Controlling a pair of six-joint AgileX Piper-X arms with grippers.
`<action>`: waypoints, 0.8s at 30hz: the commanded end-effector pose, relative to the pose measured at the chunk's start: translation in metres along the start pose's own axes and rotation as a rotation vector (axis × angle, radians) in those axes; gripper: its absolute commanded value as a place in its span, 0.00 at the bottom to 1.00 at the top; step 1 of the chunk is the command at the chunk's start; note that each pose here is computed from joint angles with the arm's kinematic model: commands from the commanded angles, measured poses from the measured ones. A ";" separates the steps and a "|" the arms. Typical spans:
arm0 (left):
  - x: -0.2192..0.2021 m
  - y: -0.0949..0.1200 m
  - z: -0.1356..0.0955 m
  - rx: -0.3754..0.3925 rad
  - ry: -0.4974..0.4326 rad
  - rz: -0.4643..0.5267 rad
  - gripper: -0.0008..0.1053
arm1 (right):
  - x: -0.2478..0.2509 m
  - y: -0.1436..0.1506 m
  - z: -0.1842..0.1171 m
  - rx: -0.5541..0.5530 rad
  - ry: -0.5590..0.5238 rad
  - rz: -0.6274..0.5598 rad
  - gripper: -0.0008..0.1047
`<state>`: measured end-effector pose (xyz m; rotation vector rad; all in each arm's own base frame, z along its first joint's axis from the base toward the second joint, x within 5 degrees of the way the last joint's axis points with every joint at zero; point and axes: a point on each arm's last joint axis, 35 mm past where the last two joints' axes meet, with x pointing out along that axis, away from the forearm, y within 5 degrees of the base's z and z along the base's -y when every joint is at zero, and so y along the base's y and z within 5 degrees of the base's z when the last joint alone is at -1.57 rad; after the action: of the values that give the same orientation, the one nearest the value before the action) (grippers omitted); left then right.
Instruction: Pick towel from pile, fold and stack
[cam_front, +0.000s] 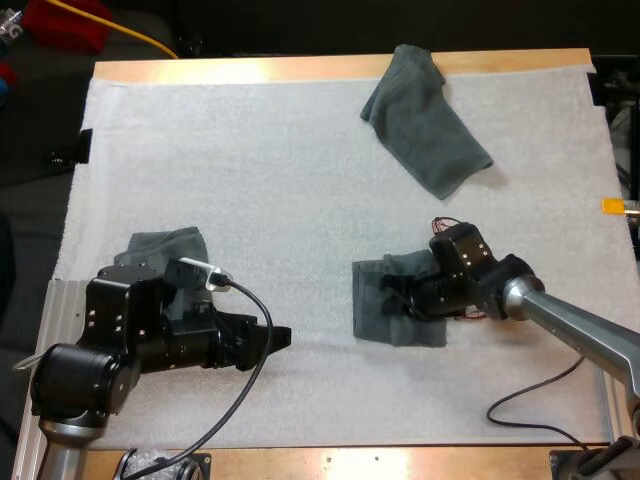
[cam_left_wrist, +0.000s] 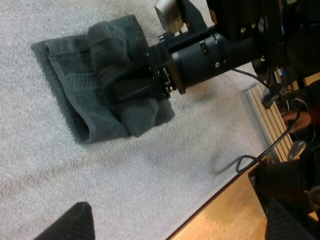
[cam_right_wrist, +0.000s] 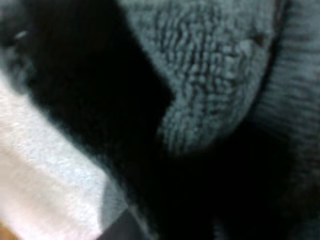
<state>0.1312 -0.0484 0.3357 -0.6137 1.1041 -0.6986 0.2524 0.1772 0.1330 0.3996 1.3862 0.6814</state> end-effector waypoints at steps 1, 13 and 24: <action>-0.002 -0.002 0.000 0.015 -0.001 -0.014 0.64 | 0.001 0.003 0.003 -0.011 0.003 0.045 0.39; -0.002 -0.002 0.000 0.015 -0.001 -0.014 0.64 | -0.005 0.022 0.018 -0.089 0.001 0.241 0.59; -0.002 -0.003 0.000 0.016 -0.002 -0.015 0.64 | 0.010 0.035 0.000 -0.088 0.077 0.174 0.59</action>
<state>0.1312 -0.0484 0.3357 -0.6137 1.1041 -0.6986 0.2463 0.2097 0.1492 0.4320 1.3818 0.9100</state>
